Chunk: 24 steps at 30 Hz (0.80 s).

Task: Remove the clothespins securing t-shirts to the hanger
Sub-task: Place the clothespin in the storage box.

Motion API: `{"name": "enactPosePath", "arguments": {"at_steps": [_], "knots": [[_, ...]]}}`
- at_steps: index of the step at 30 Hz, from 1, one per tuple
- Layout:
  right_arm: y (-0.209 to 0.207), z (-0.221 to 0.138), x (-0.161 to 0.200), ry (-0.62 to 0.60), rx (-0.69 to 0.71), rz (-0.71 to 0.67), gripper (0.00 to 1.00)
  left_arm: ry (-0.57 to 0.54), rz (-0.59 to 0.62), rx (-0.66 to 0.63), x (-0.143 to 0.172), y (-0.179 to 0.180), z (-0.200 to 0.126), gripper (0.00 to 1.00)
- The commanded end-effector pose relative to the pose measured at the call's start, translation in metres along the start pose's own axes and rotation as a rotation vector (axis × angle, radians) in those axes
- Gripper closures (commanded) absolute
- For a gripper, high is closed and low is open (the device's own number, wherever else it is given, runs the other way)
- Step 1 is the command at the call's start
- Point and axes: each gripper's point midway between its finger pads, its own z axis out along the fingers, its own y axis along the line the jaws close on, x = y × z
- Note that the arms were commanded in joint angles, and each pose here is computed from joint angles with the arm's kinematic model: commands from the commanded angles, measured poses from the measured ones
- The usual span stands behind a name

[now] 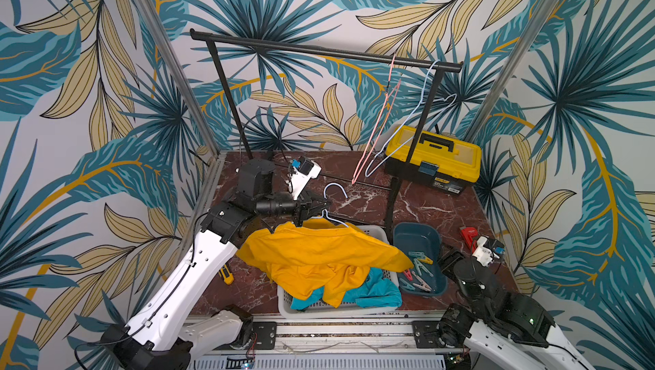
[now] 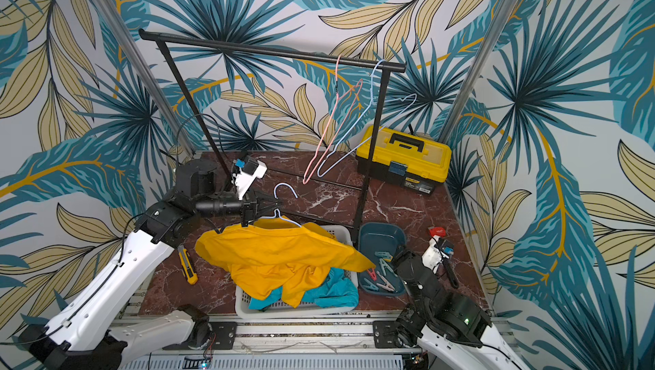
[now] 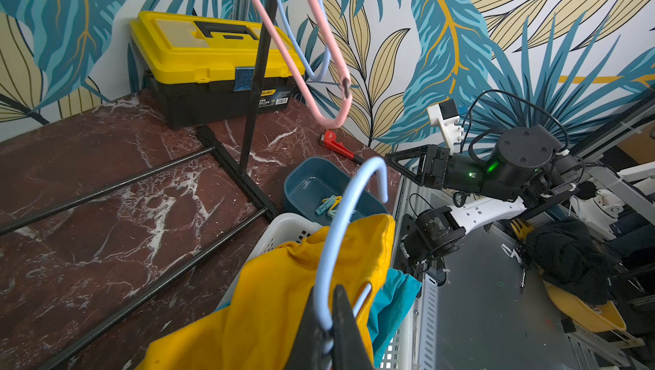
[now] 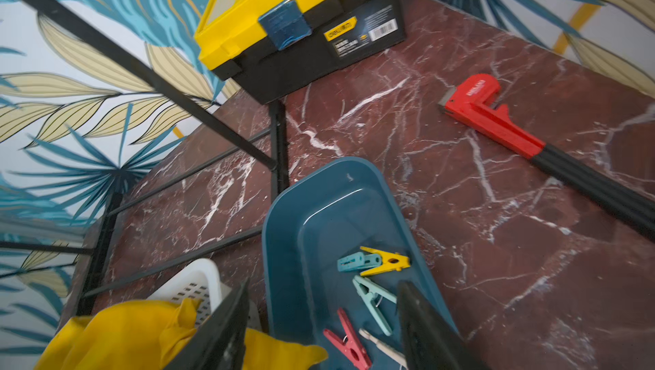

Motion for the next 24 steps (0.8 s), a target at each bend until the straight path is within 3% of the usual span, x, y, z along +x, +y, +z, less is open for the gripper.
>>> {"name": "enactPosePath", "arguments": {"at_steps": [1, 13, 24], "knots": [[0.041, 0.003, 0.008, 0.04, -0.179, -0.079, 0.32, -0.052, 0.052, -0.014, -0.017, -0.008, -0.011, 1.0], [0.177, -0.021, 0.014, 0.249, -0.586, -0.273, 0.32, -0.05, 0.022, -0.022, -0.017, -0.005, -0.01, 1.0], [0.269, -0.04, 0.018, 0.332, -0.875, -0.283, 0.32, -0.058, 0.003, 0.014, -0.023, -0.011, -0.01, 1.0]]}}
